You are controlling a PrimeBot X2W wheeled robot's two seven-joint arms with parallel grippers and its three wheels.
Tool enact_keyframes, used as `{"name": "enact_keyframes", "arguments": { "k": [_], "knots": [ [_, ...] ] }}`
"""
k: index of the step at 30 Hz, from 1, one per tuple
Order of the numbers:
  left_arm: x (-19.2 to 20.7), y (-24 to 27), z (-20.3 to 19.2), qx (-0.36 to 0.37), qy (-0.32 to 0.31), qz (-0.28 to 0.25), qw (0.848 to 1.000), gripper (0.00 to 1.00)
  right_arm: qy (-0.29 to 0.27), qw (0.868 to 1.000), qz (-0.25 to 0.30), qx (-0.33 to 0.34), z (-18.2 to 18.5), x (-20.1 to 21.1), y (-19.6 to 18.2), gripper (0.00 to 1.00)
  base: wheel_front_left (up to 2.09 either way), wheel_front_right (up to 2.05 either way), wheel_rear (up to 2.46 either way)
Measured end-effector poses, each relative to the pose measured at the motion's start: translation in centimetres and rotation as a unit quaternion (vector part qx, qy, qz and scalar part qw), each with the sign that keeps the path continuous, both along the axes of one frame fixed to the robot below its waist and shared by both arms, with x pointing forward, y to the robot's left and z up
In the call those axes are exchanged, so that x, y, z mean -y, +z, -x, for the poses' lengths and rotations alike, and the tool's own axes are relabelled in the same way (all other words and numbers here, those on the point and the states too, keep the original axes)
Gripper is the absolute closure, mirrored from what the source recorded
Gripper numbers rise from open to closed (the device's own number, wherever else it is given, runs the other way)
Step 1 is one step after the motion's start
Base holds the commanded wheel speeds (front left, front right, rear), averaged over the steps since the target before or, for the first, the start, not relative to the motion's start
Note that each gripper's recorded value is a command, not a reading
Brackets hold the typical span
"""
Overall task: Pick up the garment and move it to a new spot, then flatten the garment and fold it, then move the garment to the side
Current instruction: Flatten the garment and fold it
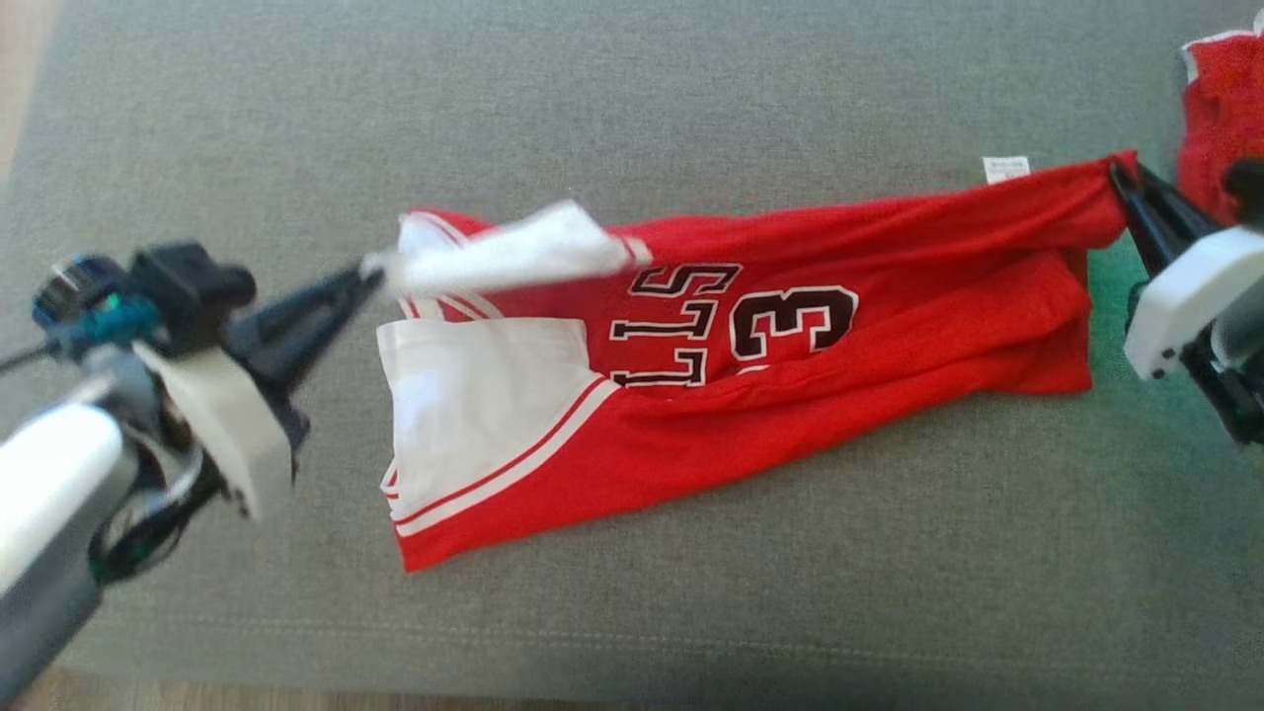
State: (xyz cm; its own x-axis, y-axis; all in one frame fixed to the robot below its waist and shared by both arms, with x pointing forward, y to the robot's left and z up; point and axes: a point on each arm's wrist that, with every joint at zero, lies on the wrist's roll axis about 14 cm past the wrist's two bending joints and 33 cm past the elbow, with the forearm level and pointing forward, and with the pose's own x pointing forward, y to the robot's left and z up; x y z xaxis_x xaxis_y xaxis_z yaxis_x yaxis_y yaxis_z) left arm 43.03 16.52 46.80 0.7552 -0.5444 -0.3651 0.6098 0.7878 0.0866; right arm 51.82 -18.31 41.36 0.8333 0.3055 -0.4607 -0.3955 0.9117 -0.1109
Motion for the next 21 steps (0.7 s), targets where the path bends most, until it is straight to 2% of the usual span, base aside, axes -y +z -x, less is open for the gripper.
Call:
{"name": "enact_keyframes", "arguments": {
  "k": [10, 20, 21],
  "knots": [
    [1.3, -0.9, 6.3, -0.08, -0.041, 0.004, 0.996, 1.0, 0.032, 0.998, 0.022, -0.055, 3.3, 0.1, -0.8, 1.0, 0.0, 0.0, 0.0],
    [2.6, -1.8, 9.0, -0.117, -0.062, 0.009, 0.991, 1.0, 0.042, 0.994, 0.039, -0.091, 5.5, 1.1, -0.8, 1.0, 0.0, 0.0, 0.0],
    [2.6, -1.8, 9.0, -0.117, -0.062, 0.009, 0.991, 1.0, 0.042, 0.994, 0.039, -0.091, 5.5, 1.1, -0.8, 0.82, 0.0, 0.0, 0.0]
  ]
}}
